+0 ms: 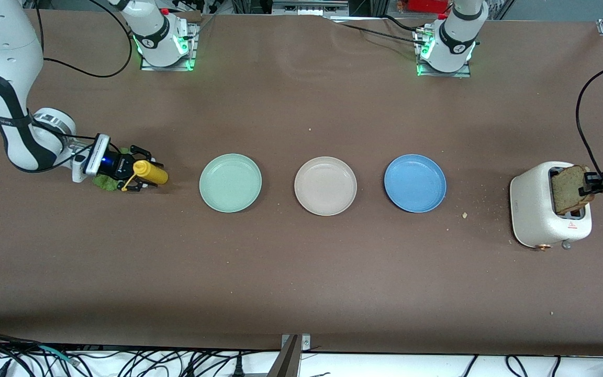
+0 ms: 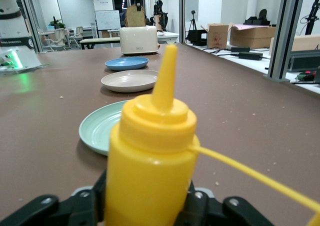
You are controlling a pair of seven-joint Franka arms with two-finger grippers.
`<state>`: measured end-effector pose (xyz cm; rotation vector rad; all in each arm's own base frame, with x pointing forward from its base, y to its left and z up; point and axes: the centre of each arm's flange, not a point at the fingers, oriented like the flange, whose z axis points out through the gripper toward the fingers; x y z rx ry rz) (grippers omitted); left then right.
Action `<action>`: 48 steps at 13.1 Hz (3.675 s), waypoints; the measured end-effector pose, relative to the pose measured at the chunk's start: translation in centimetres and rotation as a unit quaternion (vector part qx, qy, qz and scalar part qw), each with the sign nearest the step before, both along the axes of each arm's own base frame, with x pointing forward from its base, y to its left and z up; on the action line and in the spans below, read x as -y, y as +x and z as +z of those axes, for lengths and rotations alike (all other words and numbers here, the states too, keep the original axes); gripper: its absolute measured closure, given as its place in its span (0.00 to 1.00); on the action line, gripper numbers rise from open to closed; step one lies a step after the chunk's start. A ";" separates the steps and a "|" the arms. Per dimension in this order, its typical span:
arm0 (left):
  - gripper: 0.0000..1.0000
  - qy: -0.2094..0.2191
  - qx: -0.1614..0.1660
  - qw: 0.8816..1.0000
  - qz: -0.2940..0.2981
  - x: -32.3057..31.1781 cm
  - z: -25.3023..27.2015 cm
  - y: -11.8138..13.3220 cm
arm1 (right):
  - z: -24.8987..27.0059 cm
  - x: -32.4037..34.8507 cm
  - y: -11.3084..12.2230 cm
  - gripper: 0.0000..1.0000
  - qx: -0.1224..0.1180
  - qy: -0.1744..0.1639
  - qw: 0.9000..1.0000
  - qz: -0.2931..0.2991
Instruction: Make sandwich in beige plate with both arms
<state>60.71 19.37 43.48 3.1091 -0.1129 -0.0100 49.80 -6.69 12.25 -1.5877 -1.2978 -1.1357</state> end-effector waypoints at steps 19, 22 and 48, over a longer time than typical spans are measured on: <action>0.91 -0.173 -0.039 0.983 -0.048 22.3 4.4 4.2 | 17.5 -1.0 11.8 0.79 -0.061 -0.246 0.967 -0.002; 0.91 -0.238 -0.067 0.967 -0.055 26.3 1.4 4.8 | 19.9 -0.6 13.2 0.79 -0.085 -0.280 0.956 -0.016; 0.91 -0.470 -0.216 0.855 -0.039 47.8 -24.8 1.7 | 28.2 -16.6 17.0 0.78 -0.178 -0.424 0.882 -0.103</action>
